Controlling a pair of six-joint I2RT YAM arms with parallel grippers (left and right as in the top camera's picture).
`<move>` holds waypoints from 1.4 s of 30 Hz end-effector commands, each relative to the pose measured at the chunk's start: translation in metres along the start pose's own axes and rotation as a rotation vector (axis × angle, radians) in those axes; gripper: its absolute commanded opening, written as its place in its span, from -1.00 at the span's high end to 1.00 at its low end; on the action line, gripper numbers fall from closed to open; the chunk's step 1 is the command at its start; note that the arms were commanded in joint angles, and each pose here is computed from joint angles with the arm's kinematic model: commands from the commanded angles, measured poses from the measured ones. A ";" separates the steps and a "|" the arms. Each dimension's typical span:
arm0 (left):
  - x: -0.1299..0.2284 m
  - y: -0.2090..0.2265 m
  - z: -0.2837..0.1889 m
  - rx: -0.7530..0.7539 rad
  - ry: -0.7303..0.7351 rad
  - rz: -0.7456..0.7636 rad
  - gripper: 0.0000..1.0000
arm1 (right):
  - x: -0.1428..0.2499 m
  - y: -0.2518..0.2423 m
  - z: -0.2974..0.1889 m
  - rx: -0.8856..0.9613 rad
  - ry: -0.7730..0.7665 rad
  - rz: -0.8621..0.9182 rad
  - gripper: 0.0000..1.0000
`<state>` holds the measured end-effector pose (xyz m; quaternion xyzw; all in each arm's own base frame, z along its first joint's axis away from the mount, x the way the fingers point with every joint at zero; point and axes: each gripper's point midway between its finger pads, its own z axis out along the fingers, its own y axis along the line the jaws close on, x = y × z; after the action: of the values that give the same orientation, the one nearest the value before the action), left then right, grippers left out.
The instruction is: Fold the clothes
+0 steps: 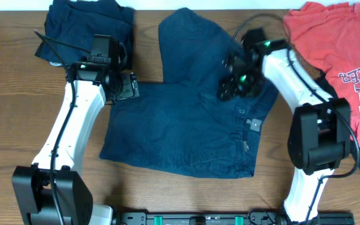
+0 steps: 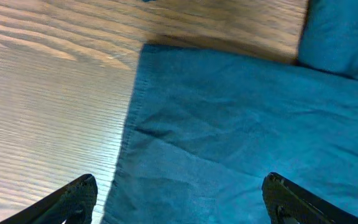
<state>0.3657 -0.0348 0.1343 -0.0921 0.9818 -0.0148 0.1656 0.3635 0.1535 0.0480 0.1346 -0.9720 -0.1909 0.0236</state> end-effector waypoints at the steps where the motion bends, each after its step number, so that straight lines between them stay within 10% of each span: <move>1: -0.002 -0.005 -0.003 0.032 0.002 -0.014 -0.75 | 0.018 -0.002 0.016 -0.014 0.058 0.064 -0.51; 27: -0.004 -0.006 -0.004 0.035 -0.009 -0.015 -0.93 | 0.024 -0.233 -0.023 0.608 -0.233 0.513 -0.87; 42: -0.025 -0.015 -0.005 0.079 -0.093 0.001 -0.96 | -0.099 -0.091 -0.147 0.270 -0.518 0.097 -0.82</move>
<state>0.3846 -0.0434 0.1418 -0.0928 0.9738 -0.0423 0.2031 0.4854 -0.0007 0.1139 -0.0350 -0.9804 -0.0420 -0.1895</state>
